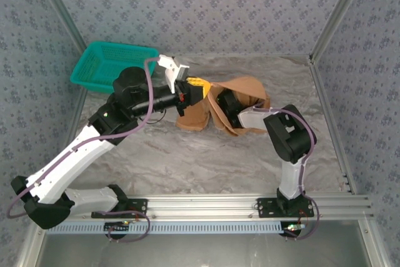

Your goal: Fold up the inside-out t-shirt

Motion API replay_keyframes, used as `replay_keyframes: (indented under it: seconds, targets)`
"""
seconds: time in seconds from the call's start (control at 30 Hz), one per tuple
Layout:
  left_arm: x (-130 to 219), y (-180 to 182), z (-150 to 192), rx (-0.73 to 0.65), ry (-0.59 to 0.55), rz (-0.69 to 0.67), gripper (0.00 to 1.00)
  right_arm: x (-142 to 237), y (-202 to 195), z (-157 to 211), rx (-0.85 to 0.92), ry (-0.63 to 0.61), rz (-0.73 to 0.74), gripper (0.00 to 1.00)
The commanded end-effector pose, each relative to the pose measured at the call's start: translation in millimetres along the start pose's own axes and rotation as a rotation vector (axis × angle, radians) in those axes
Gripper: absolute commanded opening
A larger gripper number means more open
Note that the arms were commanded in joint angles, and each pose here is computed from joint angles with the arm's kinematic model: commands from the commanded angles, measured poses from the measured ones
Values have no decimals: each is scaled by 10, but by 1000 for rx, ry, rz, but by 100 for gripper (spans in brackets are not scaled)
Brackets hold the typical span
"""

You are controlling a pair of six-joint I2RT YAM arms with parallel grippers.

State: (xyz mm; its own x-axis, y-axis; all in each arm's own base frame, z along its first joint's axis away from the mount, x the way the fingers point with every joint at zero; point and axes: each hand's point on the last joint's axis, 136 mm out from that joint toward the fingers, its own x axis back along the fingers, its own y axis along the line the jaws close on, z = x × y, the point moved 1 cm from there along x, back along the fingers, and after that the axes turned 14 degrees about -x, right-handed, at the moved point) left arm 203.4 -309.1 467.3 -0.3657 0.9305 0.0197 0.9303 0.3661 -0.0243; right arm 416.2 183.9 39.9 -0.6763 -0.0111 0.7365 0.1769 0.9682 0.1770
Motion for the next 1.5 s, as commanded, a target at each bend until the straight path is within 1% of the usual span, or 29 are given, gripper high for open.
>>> replay_keyframes:
  seconds: [0.0, 0.13, 0.23, 0.33, 0.5, 0.6, 0.77, 0.87, 1.03, 1.13, 1.3, 1.47]
  targets:
    - [80, 74, -247, -53, -57, -49, 0, 128, -14, -39, 63, 16, -29, 63]
    - [88, 99, -286, -54, -63, -52, 0, 82, -95, -15, 80, 36, 9, 65]
    - [135, 101, -358, -61, -74, -59, 0, 54, -139, 16, 78, 49, 8, 66]
    - [175, 138, -413, -72, -85, -77, 0, 112, -71, 13, 102, 48, -41, 68]
    - [121, 206, -344, -68, -66, -90, 0, 299, -6, 2, 130, 39, -115, 75]
    - [95, 229, -312, -65, -58, -92, 0, 350, -44, 65, 140, 52, -123, 76]
    - [119, 209, -364, -67, -71, -81, 0, 189, -233, 150, 135, 70, -10, 74]
    - [199, 143, -494, -75, -104, -63, 0, 85, -314, 165, 128, 63, 45, 73]
    - [402, 36, -711, -109, -171, -50, 0, -47, -393, 134, 124, 66, 84, 74]
    - [397, -24, -716, -89, -188, -10, 0, -110, -306, 88, 125, 67, 72, 76]
    - [272, 0, -579, -52, -156, 14, 0, -174, -153, 30, 130, 64, 50, 79]
    - [197, 8, -487, -29, -133, 31, 0, -65, 38, -149, 142, 19, -15, 81]
